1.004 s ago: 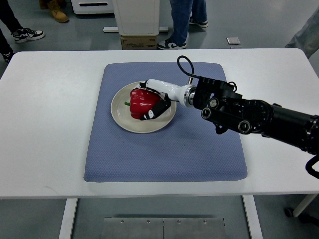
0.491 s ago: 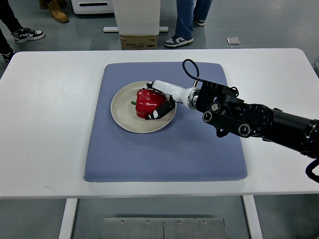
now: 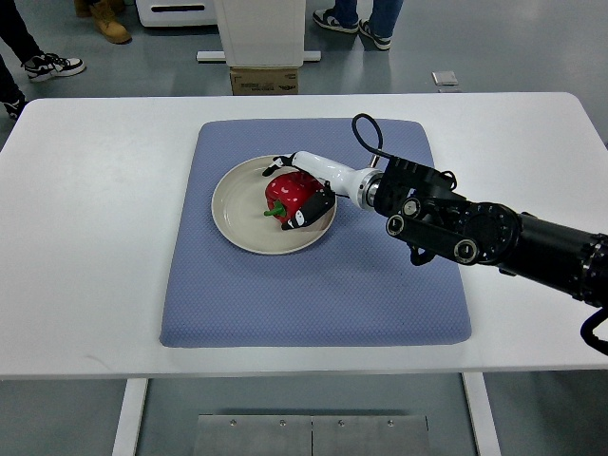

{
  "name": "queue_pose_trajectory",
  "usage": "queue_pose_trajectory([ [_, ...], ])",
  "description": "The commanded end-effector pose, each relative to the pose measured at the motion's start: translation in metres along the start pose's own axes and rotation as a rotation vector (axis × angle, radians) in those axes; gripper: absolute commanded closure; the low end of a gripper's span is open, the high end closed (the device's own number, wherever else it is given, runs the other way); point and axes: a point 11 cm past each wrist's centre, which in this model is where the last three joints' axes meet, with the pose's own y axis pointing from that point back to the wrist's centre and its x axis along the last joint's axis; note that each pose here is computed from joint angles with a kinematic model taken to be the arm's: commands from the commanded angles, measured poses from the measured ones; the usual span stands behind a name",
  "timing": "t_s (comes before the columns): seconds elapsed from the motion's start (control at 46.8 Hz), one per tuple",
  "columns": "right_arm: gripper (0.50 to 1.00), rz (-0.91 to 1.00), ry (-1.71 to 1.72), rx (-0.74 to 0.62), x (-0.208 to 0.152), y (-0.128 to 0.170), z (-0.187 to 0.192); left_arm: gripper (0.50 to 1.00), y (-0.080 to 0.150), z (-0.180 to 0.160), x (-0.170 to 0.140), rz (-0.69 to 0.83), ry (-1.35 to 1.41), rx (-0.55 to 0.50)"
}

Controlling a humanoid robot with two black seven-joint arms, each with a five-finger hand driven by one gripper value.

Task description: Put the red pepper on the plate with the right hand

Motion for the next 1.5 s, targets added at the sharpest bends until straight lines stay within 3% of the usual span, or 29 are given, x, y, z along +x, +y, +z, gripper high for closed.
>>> queue_pose_trajectory([
  [0.0, 0.505, 0.001, 0.003, 0.002, 0.002, 0.000, -0.001, 0.500, 0.000, 0.000, 0.000, 0.000, 0.000, 0.000],
  [0.385, 0.505, 0.058, -0.084, 0.055, 0.025, -0.001, -0.024, 0.500, 0.000, 0.000, 0.000, 0.000, 0.000, 0.000],
  [0.491, 0.505, 0.104, -0.127, 0.055, 0.049, 0.008, -0.017, 0.500, 0.000, 0.000, 0.000, 0.000, 0.000, 0.000],
  [0.812, 0.507, 0.249, -0.376, 0.014, 0.102, 0.043, 0.030, 0.500, 0.000, 0.000, 0.000, 0.000, 0.000, 0.000],
  [1.175, 0.507, 0.410, -0.735, -0.016, 0.101, 0.074, 0.095, 0.500, 0.000, 0.000, 0.000, 0.000, 0.000, 0.000],
  [1.474, 0.502, 0.516, -0.967, 0.010, 0.104, 0.094, 0.125, 0.500, 0.000, 0.000, 0.000, 0.000, 0.000, 0.000],
])
